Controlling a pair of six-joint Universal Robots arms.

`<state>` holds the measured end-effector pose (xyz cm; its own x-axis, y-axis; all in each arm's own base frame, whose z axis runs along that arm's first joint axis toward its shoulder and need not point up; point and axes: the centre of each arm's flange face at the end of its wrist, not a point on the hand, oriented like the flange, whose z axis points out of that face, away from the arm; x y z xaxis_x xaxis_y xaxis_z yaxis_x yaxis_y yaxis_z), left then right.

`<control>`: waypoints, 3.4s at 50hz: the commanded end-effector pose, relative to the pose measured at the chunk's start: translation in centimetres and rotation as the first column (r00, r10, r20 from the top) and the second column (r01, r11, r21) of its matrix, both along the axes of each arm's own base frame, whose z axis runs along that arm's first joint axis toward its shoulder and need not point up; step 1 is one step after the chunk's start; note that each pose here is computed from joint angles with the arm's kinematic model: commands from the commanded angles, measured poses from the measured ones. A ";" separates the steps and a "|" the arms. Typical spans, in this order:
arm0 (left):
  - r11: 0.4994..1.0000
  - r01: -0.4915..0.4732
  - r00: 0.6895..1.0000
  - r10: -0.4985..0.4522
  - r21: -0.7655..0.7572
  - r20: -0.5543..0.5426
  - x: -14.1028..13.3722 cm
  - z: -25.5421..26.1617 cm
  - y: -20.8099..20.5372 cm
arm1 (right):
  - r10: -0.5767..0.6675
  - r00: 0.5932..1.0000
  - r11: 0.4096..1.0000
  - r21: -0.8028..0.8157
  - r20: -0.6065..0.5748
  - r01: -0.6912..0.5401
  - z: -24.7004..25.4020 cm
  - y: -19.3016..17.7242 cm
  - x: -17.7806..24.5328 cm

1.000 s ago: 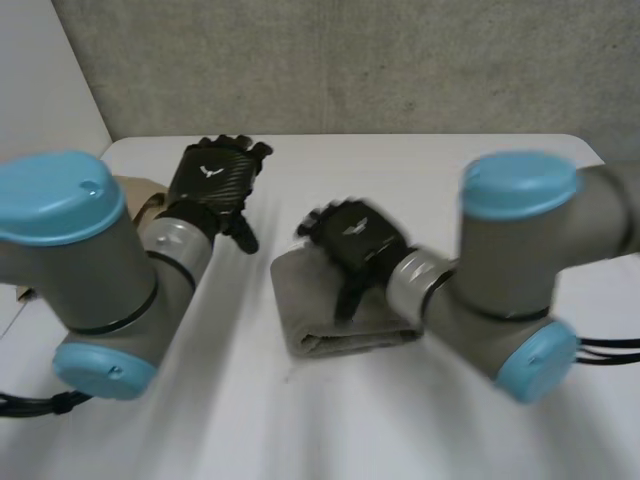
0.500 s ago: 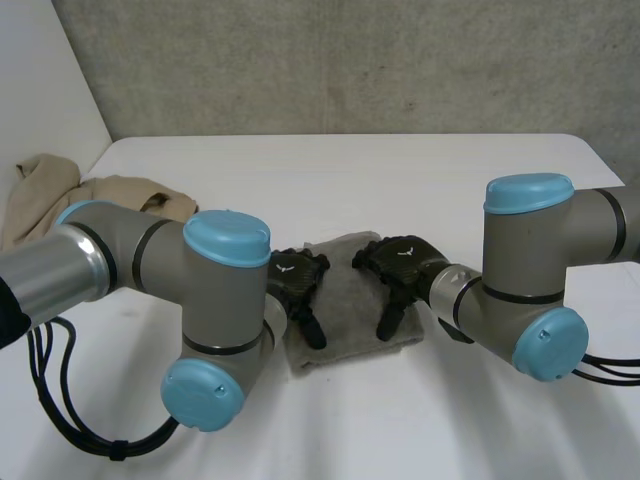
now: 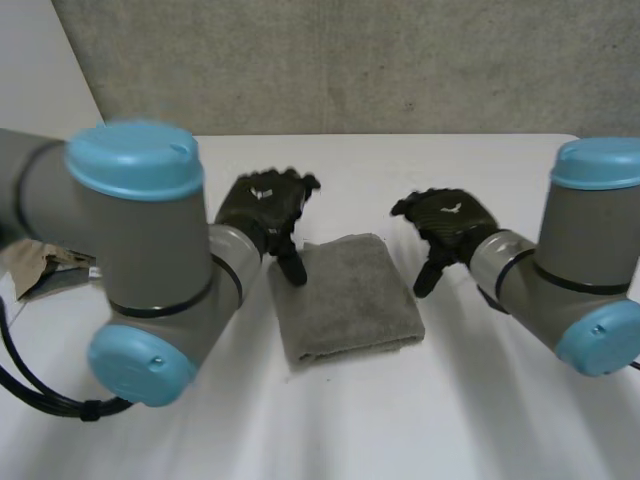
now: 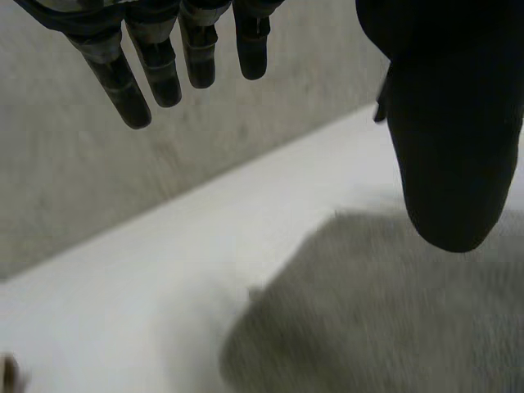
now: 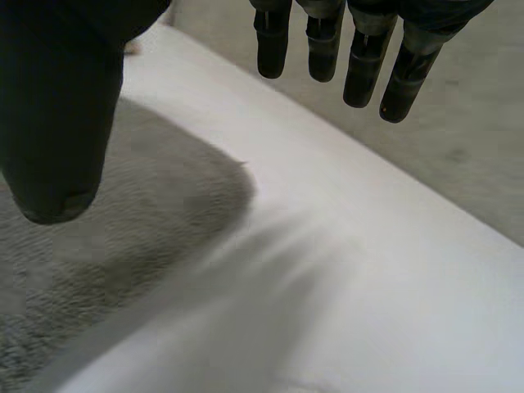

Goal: Fold the laundry.

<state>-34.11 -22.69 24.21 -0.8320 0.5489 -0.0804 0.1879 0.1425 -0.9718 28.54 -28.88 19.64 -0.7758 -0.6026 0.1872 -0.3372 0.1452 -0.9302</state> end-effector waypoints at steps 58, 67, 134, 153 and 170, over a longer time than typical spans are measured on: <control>0.977 0.207 0.972 -0.211 -0.047 -0.101 1.2 4.4 2.6 | -0.179 0.939 0.915 0.400 0.292 0.050 -9.3 1.6 0.1; 0.977 0.209 0.973 -0.212 -0.039 -0.097 1.2 4.1 2.7 | -0.172 0.936 0.938 0.341 0.305 0.061 -8.4 0.4 0.3; 0.981 0.190 0.978 -0.193 -0.043 -0.086 0.6 3.4 1.1 | -0.643 0.764 0.755 -0.213 -0.053 0.620 -8.6 -25.4 -26.4; 0.983 0.181 0.979 -0.184 -0.044 -0.086 0.9 3.6 1.4 | -0.477 0.775 0.854 -0.012 -0.414 0.519 -5.2 -19.4 -29.0; 0.987 0.158 0.983 -0.161 -0.037 -0.085 2.2 3.7 1.6 | -0.649 0.473 0.729 -0.307 -0.596 0.612 0.3 -19.6 -37.6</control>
<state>-32.78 -20.95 27.55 -0.7260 0.6871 -0.0294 0.1267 0.0916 -0.9877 -6.91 -47.41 16.34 -0.7307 -0.1332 0.6695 -0.6217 0.5349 -0.5722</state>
